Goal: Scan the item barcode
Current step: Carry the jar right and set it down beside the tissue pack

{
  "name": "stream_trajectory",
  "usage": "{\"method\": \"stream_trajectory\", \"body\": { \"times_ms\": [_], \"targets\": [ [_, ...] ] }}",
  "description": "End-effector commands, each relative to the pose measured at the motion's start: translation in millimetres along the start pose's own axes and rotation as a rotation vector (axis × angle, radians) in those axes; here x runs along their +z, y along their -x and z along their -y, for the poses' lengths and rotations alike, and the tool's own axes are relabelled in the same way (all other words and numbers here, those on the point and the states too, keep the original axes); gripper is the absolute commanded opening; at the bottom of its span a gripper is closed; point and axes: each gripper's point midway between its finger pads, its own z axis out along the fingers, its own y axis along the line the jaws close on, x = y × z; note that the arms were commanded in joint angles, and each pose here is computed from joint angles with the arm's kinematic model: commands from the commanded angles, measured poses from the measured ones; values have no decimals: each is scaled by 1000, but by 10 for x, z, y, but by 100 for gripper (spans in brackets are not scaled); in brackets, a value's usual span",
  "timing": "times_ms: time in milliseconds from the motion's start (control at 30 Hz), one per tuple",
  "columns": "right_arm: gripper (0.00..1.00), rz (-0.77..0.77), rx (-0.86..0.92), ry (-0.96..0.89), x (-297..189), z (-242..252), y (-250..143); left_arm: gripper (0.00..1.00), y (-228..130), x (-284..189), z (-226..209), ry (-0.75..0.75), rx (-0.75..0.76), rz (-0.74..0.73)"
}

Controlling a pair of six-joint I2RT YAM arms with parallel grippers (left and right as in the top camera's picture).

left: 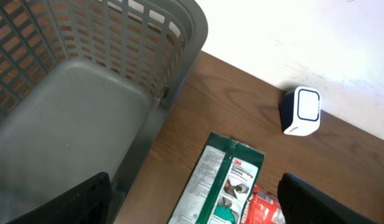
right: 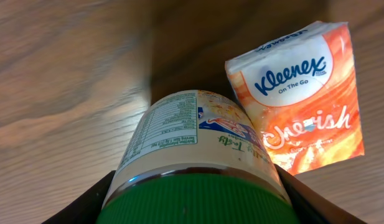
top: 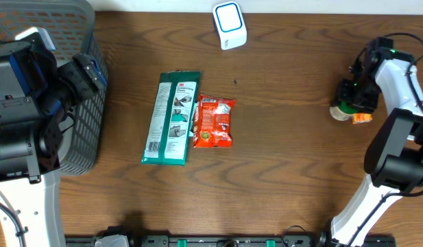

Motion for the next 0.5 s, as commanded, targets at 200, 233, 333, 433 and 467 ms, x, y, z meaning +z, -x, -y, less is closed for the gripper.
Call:
{"method": "stream_trajectory", "body": {
  "times_ms": [200,233,333,433,467],
  "targets": [
    [5,48,-83,-13,-42,112,111,85,-4,-1,-4,-2,6,-3],
    [5,61,-82,-13,-44,109,142,85,-4,-1,-4,-2,6,-3],
    [6,77,-83,25,-47,42,179,85,-4,-1,-4,-2,6,-3],
    [6,76,-86,81,-51,-59,173,85,-4,-1,-4,-2,6,-3],
    [6,74,-87,82,-44,-62,166,86,-4,-1,-4,-2,6,-3]
  ]
}}
